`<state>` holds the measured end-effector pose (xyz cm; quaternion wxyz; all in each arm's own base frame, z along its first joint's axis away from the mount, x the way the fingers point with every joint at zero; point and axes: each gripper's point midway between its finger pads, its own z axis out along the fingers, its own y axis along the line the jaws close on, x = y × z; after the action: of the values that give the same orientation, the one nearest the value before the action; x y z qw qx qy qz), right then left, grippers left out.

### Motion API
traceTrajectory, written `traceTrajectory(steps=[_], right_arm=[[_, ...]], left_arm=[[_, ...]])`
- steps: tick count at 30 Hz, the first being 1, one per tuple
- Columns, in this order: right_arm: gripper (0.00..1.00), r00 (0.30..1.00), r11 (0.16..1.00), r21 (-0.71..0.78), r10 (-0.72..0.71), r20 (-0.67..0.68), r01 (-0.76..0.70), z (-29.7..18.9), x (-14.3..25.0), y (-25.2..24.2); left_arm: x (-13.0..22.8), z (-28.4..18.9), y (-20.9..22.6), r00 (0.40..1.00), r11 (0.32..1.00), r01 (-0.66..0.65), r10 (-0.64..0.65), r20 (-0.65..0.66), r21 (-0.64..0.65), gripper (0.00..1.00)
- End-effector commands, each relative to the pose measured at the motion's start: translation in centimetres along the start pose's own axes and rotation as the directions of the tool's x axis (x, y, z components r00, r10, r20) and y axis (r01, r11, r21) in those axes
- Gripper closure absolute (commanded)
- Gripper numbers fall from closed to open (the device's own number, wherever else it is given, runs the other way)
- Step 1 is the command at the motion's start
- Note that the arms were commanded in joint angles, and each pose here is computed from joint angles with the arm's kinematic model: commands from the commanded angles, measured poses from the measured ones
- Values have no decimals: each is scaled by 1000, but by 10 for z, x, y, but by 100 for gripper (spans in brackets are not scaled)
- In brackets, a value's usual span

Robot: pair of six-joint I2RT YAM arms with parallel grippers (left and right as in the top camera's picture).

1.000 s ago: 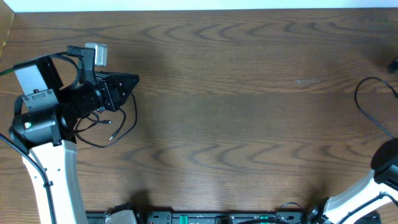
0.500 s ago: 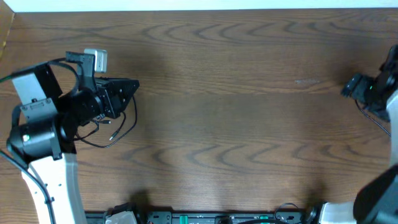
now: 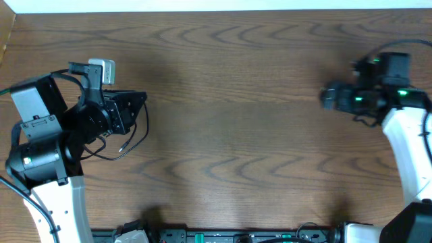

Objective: Untangle cables
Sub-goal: 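Bring the right gripper back over the table toward center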

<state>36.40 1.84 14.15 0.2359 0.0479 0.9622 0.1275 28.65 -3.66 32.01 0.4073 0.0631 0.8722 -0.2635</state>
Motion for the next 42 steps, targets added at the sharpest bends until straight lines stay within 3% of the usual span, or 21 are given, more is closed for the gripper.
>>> traceTrajectory(steps=[1, 4, 8, 12, 17, 27, 42], right_arm=[[1, 964, 947, -179, -264, 39, 267, -3, 6, 61], [1, 913, 870, -280, -394, 102, 407, -2, 11, 114], [1, 865, 818, -281, -478, 155, 502, 4, 16, 158], [1, 881, 857, -203, -454, 135, 473, 20, 20, 171], [1, 917, 906, -138, -395, 63, 400, 43, 30, 167], [1, 923, 913, -132, -383, 41, 385, 67, 31, 165], [1, 923, 920, -81, -380, 61, 384, 67, 23, 158]], left_arm=[[2, -4, 14, 1000, 995, -20, 20, -6, -96, 75], [3, -6, 27, 1000, 985, 7, -9, -10, -174, 75], [6, -14, 56, 995, 934, 97, -101, 5, -344, 75], [8, -18, 67, 992, 906, 122, -126, 15, -405, 75], [12, -29, 96, 982, 814, 176, -180, 48, -554, 75], [48, 17, 142, 960, 774, 248, -276, 41, -582, 75], [147, 80, 189, 904, 762, 230, -398, -157, -605, 75]])
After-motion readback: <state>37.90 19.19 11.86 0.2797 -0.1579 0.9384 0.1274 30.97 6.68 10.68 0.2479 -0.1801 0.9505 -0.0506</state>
